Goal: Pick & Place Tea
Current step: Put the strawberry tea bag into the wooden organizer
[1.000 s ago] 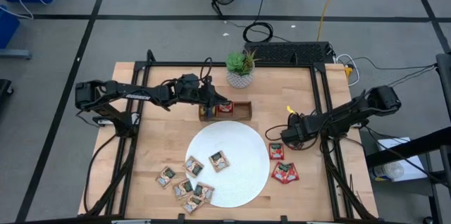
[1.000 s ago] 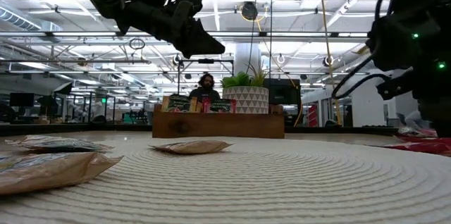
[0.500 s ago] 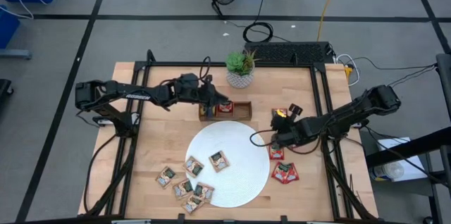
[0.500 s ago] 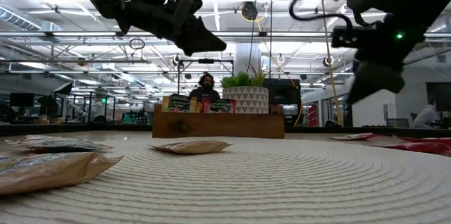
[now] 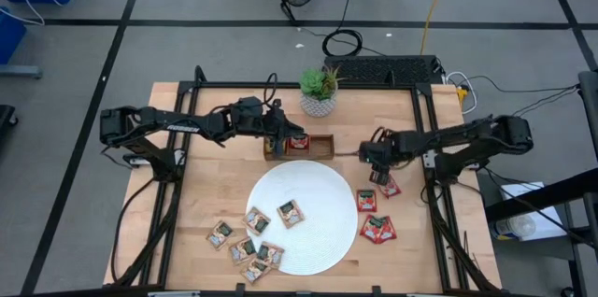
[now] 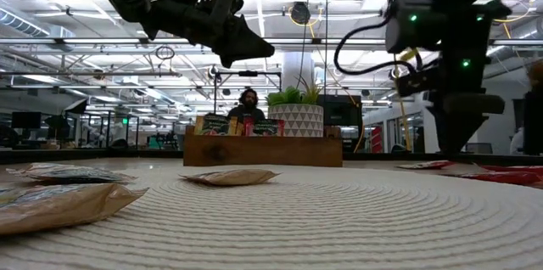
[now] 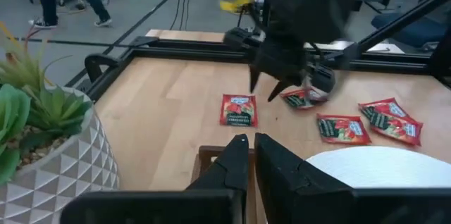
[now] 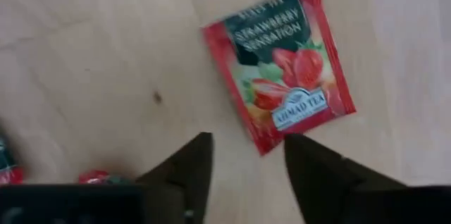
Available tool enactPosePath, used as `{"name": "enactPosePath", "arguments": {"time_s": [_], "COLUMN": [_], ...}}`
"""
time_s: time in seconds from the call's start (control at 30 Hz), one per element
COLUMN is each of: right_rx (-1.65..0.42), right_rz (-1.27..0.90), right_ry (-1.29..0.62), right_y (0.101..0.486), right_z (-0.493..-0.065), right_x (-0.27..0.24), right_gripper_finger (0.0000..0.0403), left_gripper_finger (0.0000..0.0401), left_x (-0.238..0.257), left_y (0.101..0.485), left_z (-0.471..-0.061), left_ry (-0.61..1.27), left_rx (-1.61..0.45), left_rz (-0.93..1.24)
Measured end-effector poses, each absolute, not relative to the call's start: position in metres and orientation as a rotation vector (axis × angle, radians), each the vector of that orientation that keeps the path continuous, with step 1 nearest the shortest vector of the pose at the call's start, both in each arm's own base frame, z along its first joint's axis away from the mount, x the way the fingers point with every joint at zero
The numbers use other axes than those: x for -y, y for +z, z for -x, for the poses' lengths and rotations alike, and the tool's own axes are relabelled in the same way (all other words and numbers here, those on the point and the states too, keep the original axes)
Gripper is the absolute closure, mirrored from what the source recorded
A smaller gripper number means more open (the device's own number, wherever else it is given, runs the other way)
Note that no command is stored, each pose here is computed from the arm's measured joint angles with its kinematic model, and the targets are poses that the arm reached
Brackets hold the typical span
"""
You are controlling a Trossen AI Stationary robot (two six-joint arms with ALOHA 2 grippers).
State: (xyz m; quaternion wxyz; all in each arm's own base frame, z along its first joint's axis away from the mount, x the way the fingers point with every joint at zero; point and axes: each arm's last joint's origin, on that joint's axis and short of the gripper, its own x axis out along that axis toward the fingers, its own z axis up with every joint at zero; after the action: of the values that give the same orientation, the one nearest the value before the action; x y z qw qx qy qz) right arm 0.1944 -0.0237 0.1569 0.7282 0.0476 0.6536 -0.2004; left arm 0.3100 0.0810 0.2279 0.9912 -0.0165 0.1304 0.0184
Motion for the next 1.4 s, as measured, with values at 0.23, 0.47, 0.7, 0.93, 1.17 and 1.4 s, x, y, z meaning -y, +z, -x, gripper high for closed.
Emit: {"name": "enactPosePath", "arguments": {"time_s": [0.23, 0.47, 0.7, 0.93, 1.17, 1.4], "right_rx": [-1.422, -1.355, -1.291, -1.383, -1.381, -1.363], "right_rz": [-0.307, -0.328, -0.239, -0.379, -0.533, -0.516], "right_ry": [-0.433, -0.484, -0.441, -0.373, -0.245, -0.223], "right_y": [0.157, 0.158, 0.155, 0.139, 0.14, 0.15], "right_z": [-0.191, -0.189, -0.195, -0.19, -0.191, -0.187], "right_x": [0.056, 0.079, 0.096, 0.102, 0.093, 0.086], "right_gripper_finger": [0.0139, 0.0105, 0.0115, 0.0119, 0.012, 0.012], "left_gripper_finger": [0.0368, 0.0368, 0.0368, 0.0368, 0.0368, 0.0368], "left_x": [-0.074, -0.069, -0.069, -0.069, -0.069, -0.069], "left_y": [0.223, 0.222, 0.222, 0.222, 0.222, 0.222], "left_z": [-0.31, -0.311, -0.311, -0.311, -0.311, -0.311], "left_ry": [0.012, -0.01, -0.011, -0.011, -0.012, -0.012], "left_rx": [-0.312, -0.327, -0.327, -0.327, -0.328, -0.328], "left_rz": [0.032, -0.007, -0.019, -0.019, -0.02, -0.02]}}
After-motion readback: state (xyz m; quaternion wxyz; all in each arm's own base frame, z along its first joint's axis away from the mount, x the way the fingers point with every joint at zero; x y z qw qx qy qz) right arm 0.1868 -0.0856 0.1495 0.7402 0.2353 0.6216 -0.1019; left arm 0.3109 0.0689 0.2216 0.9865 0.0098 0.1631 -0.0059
